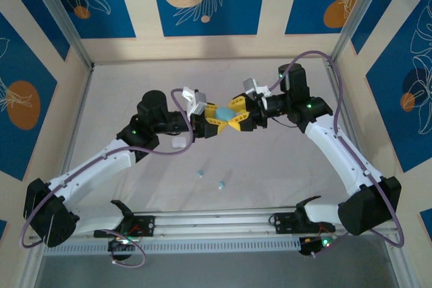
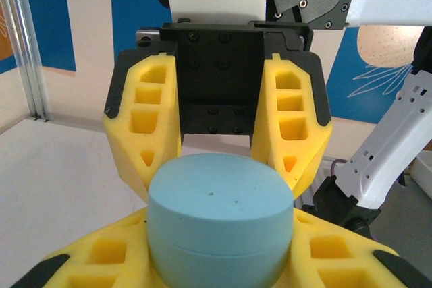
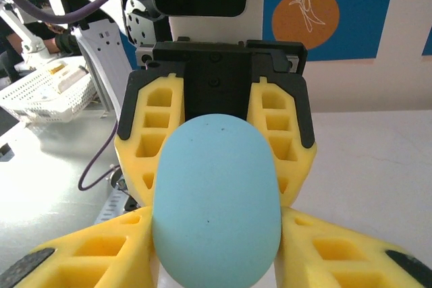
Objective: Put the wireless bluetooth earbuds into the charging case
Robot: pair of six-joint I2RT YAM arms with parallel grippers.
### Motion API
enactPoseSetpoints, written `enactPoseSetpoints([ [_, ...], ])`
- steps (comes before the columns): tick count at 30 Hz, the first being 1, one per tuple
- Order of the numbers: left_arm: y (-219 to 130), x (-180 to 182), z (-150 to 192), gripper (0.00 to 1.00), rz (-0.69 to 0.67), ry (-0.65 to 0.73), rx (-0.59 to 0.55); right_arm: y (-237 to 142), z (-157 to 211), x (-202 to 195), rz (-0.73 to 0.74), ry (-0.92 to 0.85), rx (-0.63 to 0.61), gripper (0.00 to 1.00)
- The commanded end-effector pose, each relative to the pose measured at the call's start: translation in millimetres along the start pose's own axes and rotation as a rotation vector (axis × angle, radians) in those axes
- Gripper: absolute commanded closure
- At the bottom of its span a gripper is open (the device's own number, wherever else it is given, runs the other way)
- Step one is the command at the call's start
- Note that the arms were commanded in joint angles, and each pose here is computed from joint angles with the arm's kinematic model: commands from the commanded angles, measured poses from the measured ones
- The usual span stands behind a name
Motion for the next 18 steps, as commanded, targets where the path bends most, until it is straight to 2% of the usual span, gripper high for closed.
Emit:
enactPoseSetpoints([
  [1,1.0,-8.6,-5.7,0.77,0.037,0.037,-0.006,-7.4,-11.1,-7.3,0.059,0.028,-0.023,0.52],
  [10,4.0,-11.4,-4.6,0.79,0.045,0.055,-0.014,-19.3,-19.4,-27.8,0.166,0.190,-0.055,0.42],
  [15,2.0,-6.7,-10.2,0.79,0.002,0.058,-0.073,-22.3,-22.7,-35.6,0.231,0.239,-0.065,0.39],
  [18,0.7,-2.1,-11.5,0.79,-0.039,0.056,-0.104,-23.8,-31.4,-28.5,0.215,0.254,-0.082,0.38],
])
Point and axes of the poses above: each hand's point on the last joint's axis, 136 mm out from that joint toward the fingers, its own y axis out along the fingers, its own x axis along the line the jaws close on, z = x × y, the point moved 2 cm from there along -y, back along the fingers, and after that the axes turned 7 degrees about y, right-handed, at the moved point
